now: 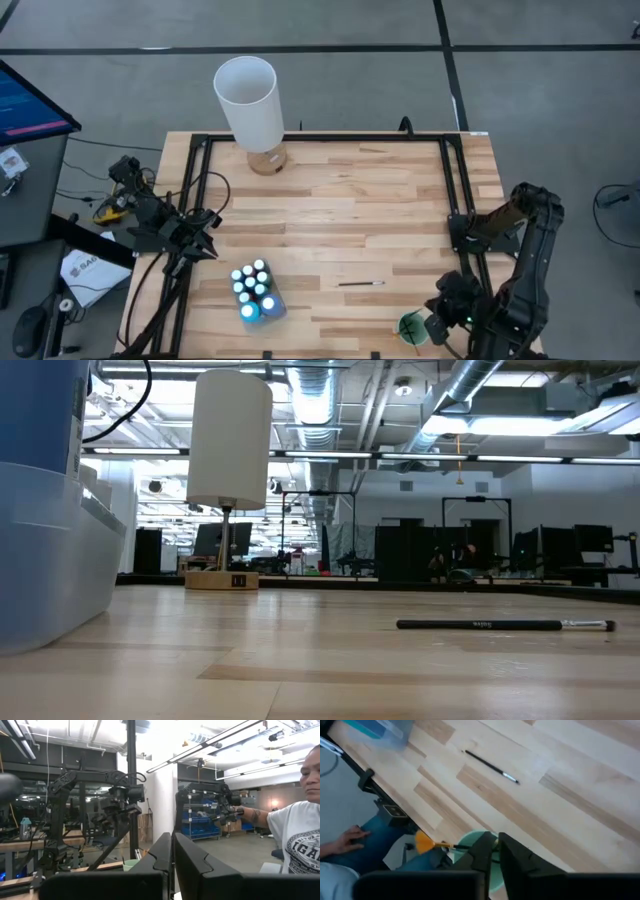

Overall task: Pick & Place Paint Supplies
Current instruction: Put the gold paint brush into the green cup, then put the silver eyeshadow brush into the green cup

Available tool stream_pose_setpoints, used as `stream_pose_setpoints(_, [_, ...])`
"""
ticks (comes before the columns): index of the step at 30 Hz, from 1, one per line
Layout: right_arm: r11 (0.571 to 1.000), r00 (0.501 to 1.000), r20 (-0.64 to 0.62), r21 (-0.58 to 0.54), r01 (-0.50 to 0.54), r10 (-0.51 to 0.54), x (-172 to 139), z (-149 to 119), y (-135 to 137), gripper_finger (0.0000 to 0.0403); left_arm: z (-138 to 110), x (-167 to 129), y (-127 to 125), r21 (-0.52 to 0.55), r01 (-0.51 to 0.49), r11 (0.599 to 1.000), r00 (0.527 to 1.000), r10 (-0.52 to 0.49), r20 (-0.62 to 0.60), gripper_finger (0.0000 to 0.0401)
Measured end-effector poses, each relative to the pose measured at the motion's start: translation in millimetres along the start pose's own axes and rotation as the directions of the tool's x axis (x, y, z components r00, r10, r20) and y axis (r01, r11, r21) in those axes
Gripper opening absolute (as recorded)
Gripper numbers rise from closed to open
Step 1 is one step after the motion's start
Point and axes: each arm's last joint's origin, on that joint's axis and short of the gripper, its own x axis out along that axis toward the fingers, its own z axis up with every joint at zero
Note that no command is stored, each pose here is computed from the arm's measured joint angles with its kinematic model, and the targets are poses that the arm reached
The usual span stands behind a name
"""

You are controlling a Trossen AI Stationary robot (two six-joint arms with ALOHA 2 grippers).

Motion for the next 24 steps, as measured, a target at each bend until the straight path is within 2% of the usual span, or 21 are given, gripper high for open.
stream_pose_setpoints(7, [0.996,0.997,-0.047,-0.066,0.053,-0.056,9.0,12.3,4.8,0.0098,0.1,0.0,0.0,0.0,0.0,1.0,1.0,0.0,0.0,0.0008])
stream_pose_setpoints(12, [0.982,0.998,-0.045,-0.182,0.045,-0.055,11.2,37.9,11.2,0.0126,0.1,0.0,0.0,0.0,0.0,1.0,1.0,0.0,0.001,0.0008])
stream_pose_setpoints(15, [0.954,0.997,-0.03,-0.293,0.055,-0.067,17.0,59.4,15.3,0.0135,0.0,0.0,0.0,0.0,0.0,1.0,1.0,0.0,0.0,0.0008])
stream_pose_setpoints(19, [0.888,0.989,-0.036,-0.446,0.112,-0.143,37.0,86.8,19.3,0.0147,0.1,0.0,0.0,0.0,0.0,1.0,1.0,0.0,0.001,0.0008])
stream_pose_setpoints(24, [0.831,0.965,-0.097,-0.534,0.157,-0.245,67.1,108.6,12.8,0.0164,0.0,0.1,0.0,0.0,0.0,1.0,1.0,0.0,0.0,0.0008])
